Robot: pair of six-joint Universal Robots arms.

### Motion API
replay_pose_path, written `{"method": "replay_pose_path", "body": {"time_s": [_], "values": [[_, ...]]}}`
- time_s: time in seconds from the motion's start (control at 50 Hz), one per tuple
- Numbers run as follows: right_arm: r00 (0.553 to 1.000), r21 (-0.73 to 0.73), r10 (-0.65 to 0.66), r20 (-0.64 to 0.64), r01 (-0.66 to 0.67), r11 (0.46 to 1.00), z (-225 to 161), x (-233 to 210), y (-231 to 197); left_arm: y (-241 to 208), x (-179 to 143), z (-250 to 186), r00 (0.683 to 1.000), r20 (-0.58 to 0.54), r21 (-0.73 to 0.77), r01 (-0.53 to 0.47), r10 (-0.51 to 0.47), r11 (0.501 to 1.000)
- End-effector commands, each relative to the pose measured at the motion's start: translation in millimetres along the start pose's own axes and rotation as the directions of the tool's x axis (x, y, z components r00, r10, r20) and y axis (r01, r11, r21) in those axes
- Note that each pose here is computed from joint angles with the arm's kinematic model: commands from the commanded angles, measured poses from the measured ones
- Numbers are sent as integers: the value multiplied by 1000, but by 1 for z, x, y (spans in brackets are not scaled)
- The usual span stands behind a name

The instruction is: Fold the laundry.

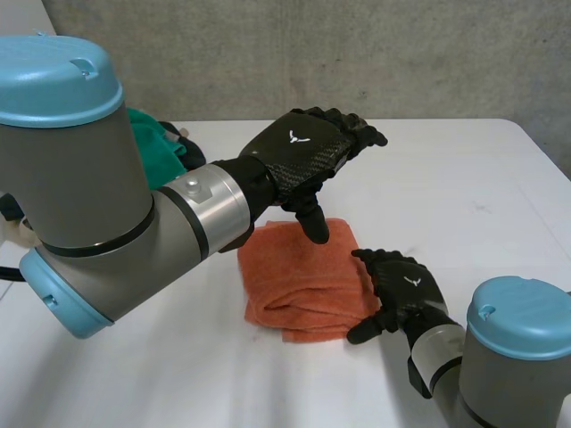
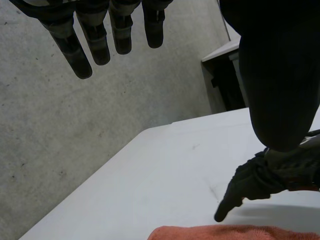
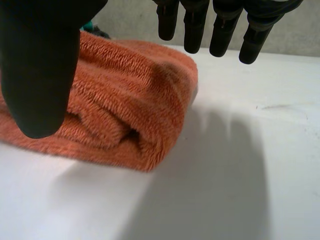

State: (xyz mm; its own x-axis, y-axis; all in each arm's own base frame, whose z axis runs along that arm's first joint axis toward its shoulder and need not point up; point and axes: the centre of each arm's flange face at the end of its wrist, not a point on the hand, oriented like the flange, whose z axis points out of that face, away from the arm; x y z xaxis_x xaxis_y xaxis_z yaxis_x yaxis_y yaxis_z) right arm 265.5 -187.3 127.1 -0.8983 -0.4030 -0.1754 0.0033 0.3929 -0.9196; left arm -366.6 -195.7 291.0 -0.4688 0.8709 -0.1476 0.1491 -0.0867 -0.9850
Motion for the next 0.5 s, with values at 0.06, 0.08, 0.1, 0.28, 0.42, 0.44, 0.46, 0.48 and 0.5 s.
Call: {"method": "replay_pose_path", "body": {"time_s": [0.06, 0.08, 0.1, 0.28, 0.42, 0.44, 0.46, 0.48, 0.5], "values": [[1000, 6, -13, 10, 13, 1000, 19, -4, 7, 1, 0, 0, 1000, -1, -1, 4, -4, 1000], [1000, 3, -17, 10, 17, 1000, 20, -4, 8, 1, 0, 0, 1000, -1, 0, 3, -3, 1000], [1000, 2, -18, 12, 18, 1000, 23, -5, 9, 2, 1, -1, 1000, -2, -3, 4, -5, 1000], [999, 17, -25, 20, 25, 1000, 39, -7, 14, 3, -1, -4, 1000, 5, -9, 11, -11, 1000], [999, 67, -33, 10, 32, 997, 53, 0, 7, 4, -3, -6, 1000, 13, -16, 25, -25, 1000], [999, 81, -32, 2, 31, 996, 55, 3, 4, 4, -3, -6, 1000, 13, -16, 26, -26, 1000], [1000, 101, -31, -8, 31, 994, 58, 7, 0, 4, -4, -7, 1000, 15, -16, 28, -28, 999], [999, 121, -28, -16, 30, 992, 61, 11, -5, 4, -4, -7, 999, 16, -16, 28, -28, 999], [999, 170, -24, -38, 30, 985, 69, 20, -17, 2, -5, -8, 999, 19, -11, 30, -30, 999]]}}
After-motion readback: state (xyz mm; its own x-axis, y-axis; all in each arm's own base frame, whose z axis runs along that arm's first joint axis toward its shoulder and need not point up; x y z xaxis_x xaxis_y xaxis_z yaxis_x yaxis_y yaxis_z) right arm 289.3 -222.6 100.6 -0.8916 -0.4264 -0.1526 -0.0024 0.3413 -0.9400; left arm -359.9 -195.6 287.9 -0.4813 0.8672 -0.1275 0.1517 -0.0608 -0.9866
